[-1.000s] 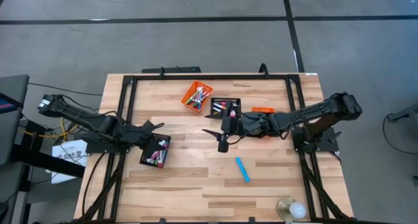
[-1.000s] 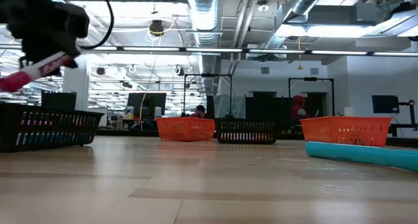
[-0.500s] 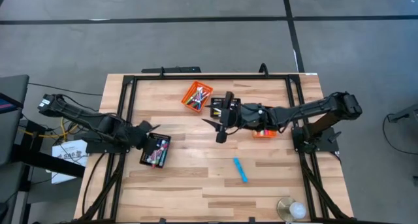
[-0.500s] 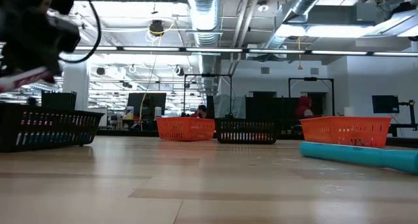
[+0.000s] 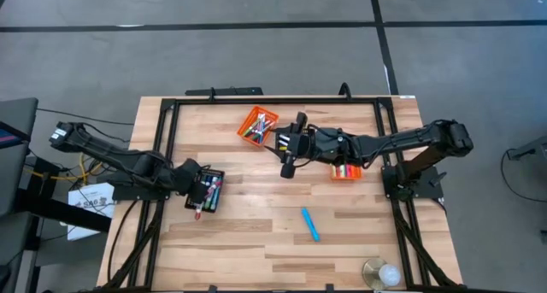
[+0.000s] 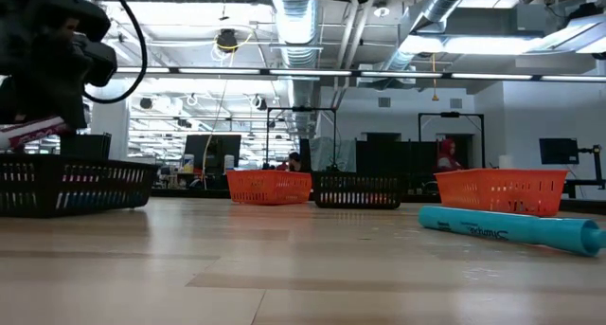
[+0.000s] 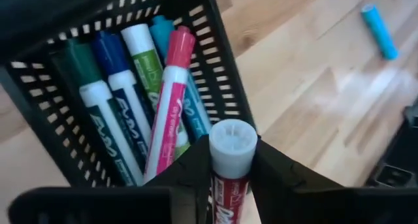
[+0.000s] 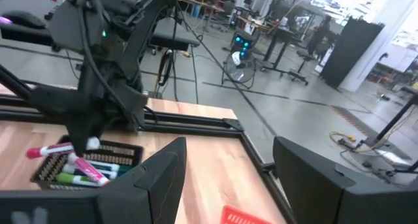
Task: Pick & Place Markers
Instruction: Put the red marker into the bottom black bin, then put the light blue highlighter into the right orange bin
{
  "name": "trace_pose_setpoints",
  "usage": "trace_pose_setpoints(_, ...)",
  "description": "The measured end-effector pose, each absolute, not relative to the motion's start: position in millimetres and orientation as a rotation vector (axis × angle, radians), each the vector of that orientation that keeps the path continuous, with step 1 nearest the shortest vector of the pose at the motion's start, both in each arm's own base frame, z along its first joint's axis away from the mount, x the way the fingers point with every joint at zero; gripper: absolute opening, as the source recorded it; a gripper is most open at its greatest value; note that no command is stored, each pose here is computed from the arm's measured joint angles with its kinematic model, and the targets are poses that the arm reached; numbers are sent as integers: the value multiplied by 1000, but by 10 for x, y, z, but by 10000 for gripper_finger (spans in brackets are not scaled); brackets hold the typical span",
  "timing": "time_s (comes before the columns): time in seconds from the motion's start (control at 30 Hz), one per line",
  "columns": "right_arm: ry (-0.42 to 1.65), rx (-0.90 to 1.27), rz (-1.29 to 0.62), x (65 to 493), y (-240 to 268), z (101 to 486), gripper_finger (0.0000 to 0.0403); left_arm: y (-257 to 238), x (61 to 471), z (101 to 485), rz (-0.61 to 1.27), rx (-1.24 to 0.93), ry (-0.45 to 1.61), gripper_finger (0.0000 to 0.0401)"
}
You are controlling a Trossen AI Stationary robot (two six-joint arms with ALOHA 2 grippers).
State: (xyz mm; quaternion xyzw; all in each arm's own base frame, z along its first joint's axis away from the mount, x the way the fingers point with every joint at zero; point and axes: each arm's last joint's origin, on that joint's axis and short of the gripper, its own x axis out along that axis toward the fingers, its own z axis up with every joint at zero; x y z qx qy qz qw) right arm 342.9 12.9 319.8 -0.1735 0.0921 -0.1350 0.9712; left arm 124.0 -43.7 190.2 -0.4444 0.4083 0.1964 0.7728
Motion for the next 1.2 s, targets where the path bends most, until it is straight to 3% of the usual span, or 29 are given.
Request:
trace_pose_setpoints(0.23, 195, -321, -256, 3425, 183, 3182, 218, -446, 1262, 1868, 442, -946, 907, 106)
trace_pose_setpoints(0.9, 229, -340, -162, 3388, 477, 3135, 218, -451, 1286, 1887, 406, -910, 881, 108)
trace_pose_setpoints(1.2, 246, -278, -129, 3362, 605, 3105, 218, -483, 1492, 2103, 246, -693, 561, 108)
